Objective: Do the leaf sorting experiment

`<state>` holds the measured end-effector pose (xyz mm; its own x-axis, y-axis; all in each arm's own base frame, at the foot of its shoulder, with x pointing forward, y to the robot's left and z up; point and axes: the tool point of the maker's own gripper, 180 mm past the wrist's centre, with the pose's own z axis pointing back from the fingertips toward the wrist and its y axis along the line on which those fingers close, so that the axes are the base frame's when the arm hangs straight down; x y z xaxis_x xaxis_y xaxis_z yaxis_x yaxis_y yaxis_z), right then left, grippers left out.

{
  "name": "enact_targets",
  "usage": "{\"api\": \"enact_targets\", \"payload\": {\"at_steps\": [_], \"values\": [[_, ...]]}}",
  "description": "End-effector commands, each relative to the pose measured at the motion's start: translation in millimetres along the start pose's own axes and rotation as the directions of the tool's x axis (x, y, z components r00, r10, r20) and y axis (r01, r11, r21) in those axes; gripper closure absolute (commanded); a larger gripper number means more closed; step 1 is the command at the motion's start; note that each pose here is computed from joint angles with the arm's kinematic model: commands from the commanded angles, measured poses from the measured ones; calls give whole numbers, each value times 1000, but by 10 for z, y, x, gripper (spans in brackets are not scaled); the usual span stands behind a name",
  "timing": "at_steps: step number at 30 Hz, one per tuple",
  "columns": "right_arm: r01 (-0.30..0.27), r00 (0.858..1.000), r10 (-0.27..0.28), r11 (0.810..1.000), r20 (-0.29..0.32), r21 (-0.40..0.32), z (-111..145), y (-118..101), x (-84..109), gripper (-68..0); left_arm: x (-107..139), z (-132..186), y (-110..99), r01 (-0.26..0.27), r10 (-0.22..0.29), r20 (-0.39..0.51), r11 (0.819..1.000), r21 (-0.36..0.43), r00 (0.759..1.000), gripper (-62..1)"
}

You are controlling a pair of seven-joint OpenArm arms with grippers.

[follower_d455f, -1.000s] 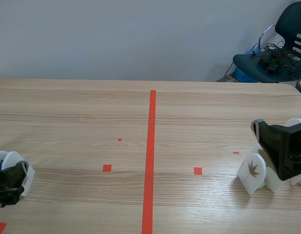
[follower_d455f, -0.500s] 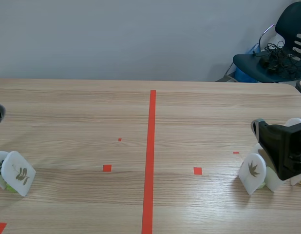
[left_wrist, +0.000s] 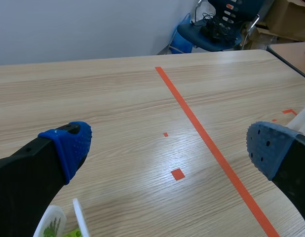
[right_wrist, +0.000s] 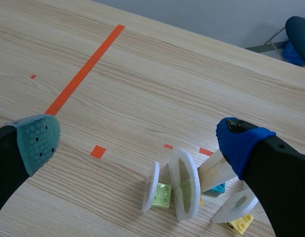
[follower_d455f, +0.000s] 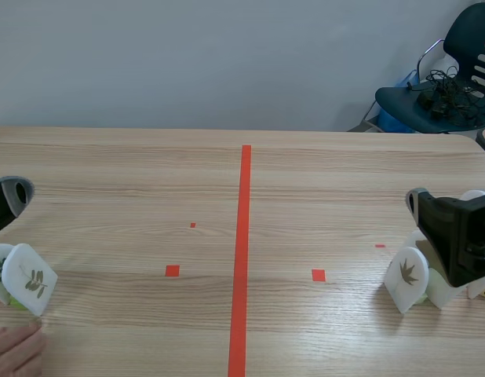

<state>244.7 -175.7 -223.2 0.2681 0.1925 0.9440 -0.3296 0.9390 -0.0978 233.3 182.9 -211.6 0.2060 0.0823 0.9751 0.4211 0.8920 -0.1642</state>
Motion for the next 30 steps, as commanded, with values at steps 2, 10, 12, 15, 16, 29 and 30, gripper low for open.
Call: {"api": "enact_targets", "payload": {"at_steps": [2, 10, 12, 15, 16, 29, 30], "values": [[-4, 1000, 5, 1000, 30, -11, -9, -46, 82, -679, 44, -28, -42, -8, 8, 24, 1000, -17, 1000, -623], [-5, 1000, 5, 1000, 29, -11, -9, -46, 81, -679, 7, -58, -89, -7, 8, 13, 999, -32, 1000, -623], [-5, 1000, 5, 1000, 29, -11, -9, -46, 81, -679, 5, -59, -91, -7, 7, 13, 999, -32, 1000, -623], [-5, 1000, 5, 1000, 31, -11, -9, -45, 83, -679, -27, -65, -83, 22, -22, -6, 999, -29, 1000, -623], [-5, 999, 5, 1000, 34, -11, -9, -45, 89, -679, -31, -72, -81, 42, -42, -8, 999, -28, 999, -623], [-5, 999, 5, 1000, 41, -11, -9, -45, 102, -679, 21, -117, -69, 108, -107, 9, 994, -25, 994, -623], [-5, 999, 5, 1000, 41, -11, -9, -45, 102, -679, 20, -117, -70, 107, -107, 9, 994, -25, 994, -623]]}}
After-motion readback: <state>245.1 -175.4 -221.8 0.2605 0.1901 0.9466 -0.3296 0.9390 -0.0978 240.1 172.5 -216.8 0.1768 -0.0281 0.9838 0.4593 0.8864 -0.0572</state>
